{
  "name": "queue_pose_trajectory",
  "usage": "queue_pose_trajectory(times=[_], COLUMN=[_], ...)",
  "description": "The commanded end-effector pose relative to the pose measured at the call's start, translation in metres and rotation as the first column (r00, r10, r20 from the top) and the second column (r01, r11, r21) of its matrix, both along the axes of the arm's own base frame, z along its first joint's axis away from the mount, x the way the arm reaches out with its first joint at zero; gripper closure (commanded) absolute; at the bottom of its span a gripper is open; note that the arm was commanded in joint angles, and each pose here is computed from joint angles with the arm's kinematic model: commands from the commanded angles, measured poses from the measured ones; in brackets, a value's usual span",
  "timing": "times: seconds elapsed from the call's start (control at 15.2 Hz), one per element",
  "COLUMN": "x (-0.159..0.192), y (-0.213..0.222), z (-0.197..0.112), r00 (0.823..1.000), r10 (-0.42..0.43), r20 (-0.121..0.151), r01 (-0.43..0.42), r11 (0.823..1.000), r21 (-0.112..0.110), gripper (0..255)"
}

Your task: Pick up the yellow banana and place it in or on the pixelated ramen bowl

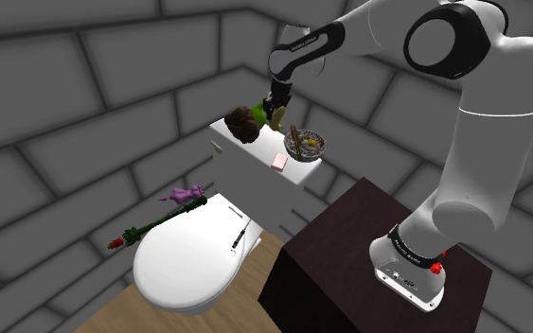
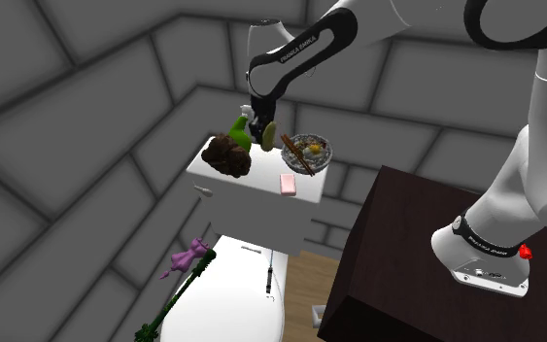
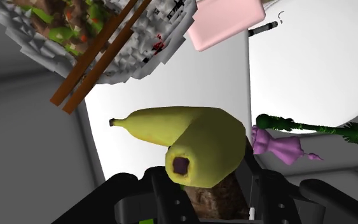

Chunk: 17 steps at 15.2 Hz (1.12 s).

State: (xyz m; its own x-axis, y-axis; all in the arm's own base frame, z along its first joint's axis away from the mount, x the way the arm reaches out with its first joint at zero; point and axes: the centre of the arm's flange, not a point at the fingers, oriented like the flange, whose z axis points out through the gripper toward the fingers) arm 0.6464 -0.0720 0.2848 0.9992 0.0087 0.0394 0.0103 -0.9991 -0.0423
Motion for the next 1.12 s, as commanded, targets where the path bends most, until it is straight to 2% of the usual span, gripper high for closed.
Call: queue_pose_trajectory(times=[0.0, 0.26, 1.06], x=[0.0, 0.0, -0.141], y=[0.0, 0.0, -0.072], z=[0.012, 0.028, 0.042], r00=[1.0, 1.0, 1.0], r10=[0.0, 0.0, 0.0], r20=[0.0, 0.0, 0.0], r01=[0.0, 0.0, 0.0], r11=[1.0, 1.0, 1.0], r21=[0.0, 0.0, 0.0], gripper=[255, 255, 255])
